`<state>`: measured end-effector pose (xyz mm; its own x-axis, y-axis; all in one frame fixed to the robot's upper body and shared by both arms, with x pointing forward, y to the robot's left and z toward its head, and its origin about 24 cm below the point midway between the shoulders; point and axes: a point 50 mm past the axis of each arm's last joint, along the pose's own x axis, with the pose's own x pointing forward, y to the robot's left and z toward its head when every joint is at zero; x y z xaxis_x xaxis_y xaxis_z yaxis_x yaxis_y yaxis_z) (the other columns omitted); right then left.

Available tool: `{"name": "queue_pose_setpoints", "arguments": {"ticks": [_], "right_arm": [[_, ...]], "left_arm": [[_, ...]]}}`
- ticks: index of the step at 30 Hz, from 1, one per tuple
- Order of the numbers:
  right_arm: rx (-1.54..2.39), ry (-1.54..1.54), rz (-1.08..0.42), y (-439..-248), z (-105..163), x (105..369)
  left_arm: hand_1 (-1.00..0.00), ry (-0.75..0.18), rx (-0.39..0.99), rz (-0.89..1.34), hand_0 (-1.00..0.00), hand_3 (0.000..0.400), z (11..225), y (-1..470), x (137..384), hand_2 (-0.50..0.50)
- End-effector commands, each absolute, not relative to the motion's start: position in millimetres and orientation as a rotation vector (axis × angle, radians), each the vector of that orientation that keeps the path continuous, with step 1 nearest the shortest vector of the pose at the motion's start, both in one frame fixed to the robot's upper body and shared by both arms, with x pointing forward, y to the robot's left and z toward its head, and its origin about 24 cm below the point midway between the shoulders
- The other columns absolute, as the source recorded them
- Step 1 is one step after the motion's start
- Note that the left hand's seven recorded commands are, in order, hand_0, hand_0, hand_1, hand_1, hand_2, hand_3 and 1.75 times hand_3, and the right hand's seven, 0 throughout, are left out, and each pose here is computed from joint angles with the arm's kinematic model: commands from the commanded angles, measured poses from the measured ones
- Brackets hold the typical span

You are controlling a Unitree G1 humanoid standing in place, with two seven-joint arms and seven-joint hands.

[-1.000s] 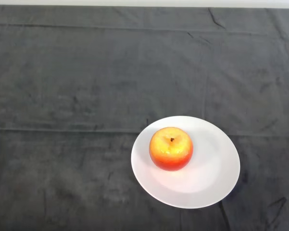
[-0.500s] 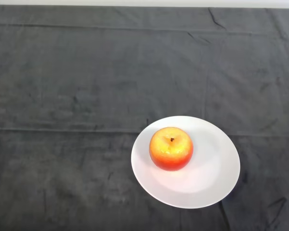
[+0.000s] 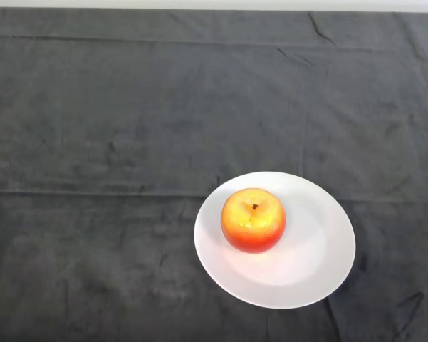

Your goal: Move the apple to the plate

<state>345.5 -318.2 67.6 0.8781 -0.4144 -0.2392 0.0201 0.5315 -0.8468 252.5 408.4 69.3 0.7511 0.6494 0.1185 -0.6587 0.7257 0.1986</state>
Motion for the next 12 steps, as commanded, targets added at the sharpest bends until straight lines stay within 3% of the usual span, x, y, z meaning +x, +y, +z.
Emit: {"name": "queue_pose_setpoints", "arguments": {"ticks": [1,12], "right_arm": [[-0.973,0.477,-0.278,-324.7,61.4,339.3],[-0.973,0.477,-0.278,-324.7,61.4,339.3]], "left_arm": [[0.00,-0.079,0.275,0.752,0.00,0.000,83.0,419.2,247.0,0.00],[0.00,-0.081,0.271,0.751,0.00,0.000,84.7,419.1,248.9,0.00]]}}
